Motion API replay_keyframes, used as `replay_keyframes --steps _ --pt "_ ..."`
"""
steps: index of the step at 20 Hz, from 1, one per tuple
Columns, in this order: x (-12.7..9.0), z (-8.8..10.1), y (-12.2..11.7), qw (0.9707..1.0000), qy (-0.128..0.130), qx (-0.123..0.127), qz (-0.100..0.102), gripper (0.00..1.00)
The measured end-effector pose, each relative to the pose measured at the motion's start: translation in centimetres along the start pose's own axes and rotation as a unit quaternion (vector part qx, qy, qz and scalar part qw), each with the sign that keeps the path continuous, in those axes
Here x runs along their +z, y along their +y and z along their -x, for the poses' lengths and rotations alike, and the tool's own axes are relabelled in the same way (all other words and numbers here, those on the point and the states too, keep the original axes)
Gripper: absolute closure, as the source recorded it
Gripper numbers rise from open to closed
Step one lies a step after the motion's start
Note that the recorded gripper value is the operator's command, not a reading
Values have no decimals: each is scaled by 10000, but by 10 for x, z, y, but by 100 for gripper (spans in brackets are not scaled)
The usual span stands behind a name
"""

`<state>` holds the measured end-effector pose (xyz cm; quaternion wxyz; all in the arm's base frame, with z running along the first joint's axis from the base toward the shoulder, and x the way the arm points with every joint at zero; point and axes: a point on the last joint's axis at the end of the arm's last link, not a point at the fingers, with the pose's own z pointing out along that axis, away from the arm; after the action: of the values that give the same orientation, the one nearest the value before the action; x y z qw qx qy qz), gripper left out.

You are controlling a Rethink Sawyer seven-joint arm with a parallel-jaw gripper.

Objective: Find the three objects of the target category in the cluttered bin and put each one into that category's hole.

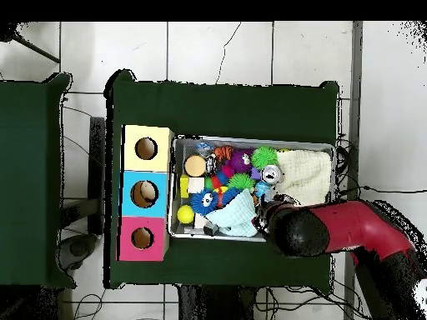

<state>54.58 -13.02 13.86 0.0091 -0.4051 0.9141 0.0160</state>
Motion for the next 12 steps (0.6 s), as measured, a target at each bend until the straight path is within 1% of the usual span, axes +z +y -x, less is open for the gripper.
replay_keyframes --steps 4,6,7,10,12 --pt "-5 30 15 9996 47 -270 -66 100" --pt "-2 44 27 9991 85 -421 -47 100" --pt "1 54 36 9985 109 -532 -22 100" --pt "8 66 49 9977 127 -669 14 100" --pt "16 79 66 9965 203 -811 65 100"
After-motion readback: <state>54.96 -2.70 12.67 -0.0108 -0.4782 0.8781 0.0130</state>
